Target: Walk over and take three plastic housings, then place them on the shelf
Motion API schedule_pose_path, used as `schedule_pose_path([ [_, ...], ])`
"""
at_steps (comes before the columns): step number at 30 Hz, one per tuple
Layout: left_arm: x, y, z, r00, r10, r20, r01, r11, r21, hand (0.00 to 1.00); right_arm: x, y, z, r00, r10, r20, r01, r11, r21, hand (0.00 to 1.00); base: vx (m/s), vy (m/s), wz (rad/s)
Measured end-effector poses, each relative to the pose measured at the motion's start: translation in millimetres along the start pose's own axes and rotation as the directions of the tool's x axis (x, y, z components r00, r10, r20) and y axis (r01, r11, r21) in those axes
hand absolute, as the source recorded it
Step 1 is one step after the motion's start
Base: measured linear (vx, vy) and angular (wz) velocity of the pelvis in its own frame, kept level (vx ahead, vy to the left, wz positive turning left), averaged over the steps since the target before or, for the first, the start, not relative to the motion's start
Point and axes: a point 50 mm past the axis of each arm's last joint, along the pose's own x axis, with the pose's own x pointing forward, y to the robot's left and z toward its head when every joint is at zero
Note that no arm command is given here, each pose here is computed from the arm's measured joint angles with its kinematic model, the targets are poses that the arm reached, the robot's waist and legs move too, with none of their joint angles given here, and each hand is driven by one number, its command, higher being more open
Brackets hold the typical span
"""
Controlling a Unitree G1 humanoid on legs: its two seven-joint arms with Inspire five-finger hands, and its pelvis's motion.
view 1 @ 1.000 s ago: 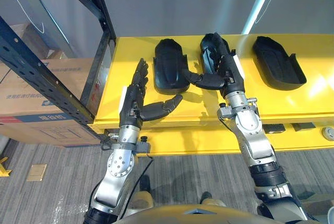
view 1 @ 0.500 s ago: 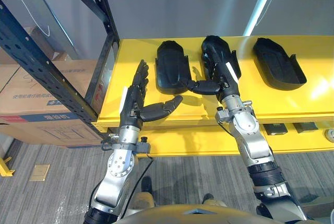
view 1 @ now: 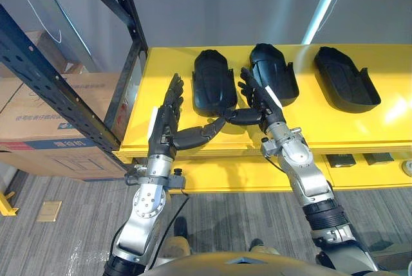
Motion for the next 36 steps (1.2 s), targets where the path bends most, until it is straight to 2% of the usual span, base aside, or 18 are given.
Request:
schedule_pose_path([
  [15,0.5,3.1,-0.9,1.0,0.013,-0.01,-0.013,1.0,0.009,1.0,1.2,6.9,-6.5,0.998,0.059,-0.032,-0.059,0.998,0.0,1.0,0.0,0.0,0.02],
  [26,0.7,5.6,-0.4,0.999,0.037,-0.004,-0.037,0.999,0.034,1.0,1.5,4.3,-6.6,1.0,0.006,-0.021,-0.007,0.998,-0.065,1.0,-0.01,-0.003,0.0],
  [28,0.5,6.8,-0.2,0.999,0.051,0.001,-0.051,0.997,0.052,1.0,1.2,2.5,0.5,1.0,-0.01,0.019,0.012,0.998,-0.067,1.0,0.0,0.0,0.0],
  [31,1.1,11.9,1.1,0.998,0.067,0.02,-0.069,0.99,0.122,1.0,-3.9,-1.3,30.6,0.981,-0.041,0.19,0.055,0.996,-0.07,1.0,0.0,0.0,-0.01],
  [34,1.6,24.6,2.8,0.994,0.101,0.038,-0.106,0.976,0.191,1.0,-22.2,-12.7,73.8,0.886,-0.121,0.448,0.166,0.984,-0.064,1.0,0.0,0.0,-0.01],
  [35,1.3,27.7,2.9,0.993,0.11,0.038,-0.115,0.973,0.2,1.0,-26.3,-15.2,80.1,0.862,-0.136,0.488,0.194,0.978,-0.07,1.0,0.0,0.0,-0.05],
  [36,-0.7,35.3,2.8,0.991,0.127,0.041,-0.133,0.96,0.246,1.0,-36.6,-21.7,92.7,0.804,-0.175,0.568,0.25,0.967,-0.057,1.0,0.0,0.0,-0.08],
])
